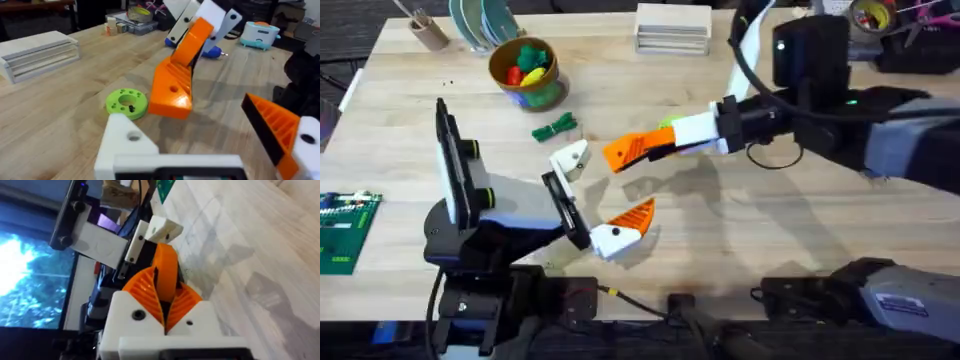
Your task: Pick up the gripper from the table and insert it into the empty holder that is missing its gripper. Then pick up a screw, insert it into the mounting hole, and use the screwdriver to tighten it. Finally, clean up the table by picking up the vegetable and placing it into the bucket.
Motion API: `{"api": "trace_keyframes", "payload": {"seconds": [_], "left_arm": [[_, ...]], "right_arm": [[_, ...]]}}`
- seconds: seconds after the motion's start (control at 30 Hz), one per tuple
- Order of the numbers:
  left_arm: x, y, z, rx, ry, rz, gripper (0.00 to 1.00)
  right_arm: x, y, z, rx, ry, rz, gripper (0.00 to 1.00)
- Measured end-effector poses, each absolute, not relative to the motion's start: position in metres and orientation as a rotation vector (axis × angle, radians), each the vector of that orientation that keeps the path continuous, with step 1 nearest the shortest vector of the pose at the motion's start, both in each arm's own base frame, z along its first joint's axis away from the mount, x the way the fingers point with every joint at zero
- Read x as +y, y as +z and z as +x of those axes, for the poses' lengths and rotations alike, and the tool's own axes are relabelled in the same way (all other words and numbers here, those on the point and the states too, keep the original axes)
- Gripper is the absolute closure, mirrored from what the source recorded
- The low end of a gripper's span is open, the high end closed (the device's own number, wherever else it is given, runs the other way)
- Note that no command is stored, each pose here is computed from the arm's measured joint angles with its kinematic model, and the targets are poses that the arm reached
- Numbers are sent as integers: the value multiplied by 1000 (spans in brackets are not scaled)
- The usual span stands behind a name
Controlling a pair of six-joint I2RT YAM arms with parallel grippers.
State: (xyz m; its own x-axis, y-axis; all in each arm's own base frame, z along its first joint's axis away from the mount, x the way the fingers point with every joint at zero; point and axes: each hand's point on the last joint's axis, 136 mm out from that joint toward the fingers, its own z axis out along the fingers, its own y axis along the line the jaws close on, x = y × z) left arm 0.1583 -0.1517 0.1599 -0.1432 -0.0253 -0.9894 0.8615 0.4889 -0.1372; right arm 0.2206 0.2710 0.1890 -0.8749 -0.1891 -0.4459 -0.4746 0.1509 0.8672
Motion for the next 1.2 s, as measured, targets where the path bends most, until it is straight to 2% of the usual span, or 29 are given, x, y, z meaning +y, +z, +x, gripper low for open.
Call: {"api": "trace_keyframes", "payload": {"seconds": [0.53, 1.2], "left_arm": [[-152, 163, 158, 1490, -889, 784, 7], [-156, 165, 151, 1437, -884, 858, 8]], "right_arm": [[295, 177, 216, 2205, 2039, -679, 991], [302, 183, 220, 2162, 2009, -694, 991]]}}
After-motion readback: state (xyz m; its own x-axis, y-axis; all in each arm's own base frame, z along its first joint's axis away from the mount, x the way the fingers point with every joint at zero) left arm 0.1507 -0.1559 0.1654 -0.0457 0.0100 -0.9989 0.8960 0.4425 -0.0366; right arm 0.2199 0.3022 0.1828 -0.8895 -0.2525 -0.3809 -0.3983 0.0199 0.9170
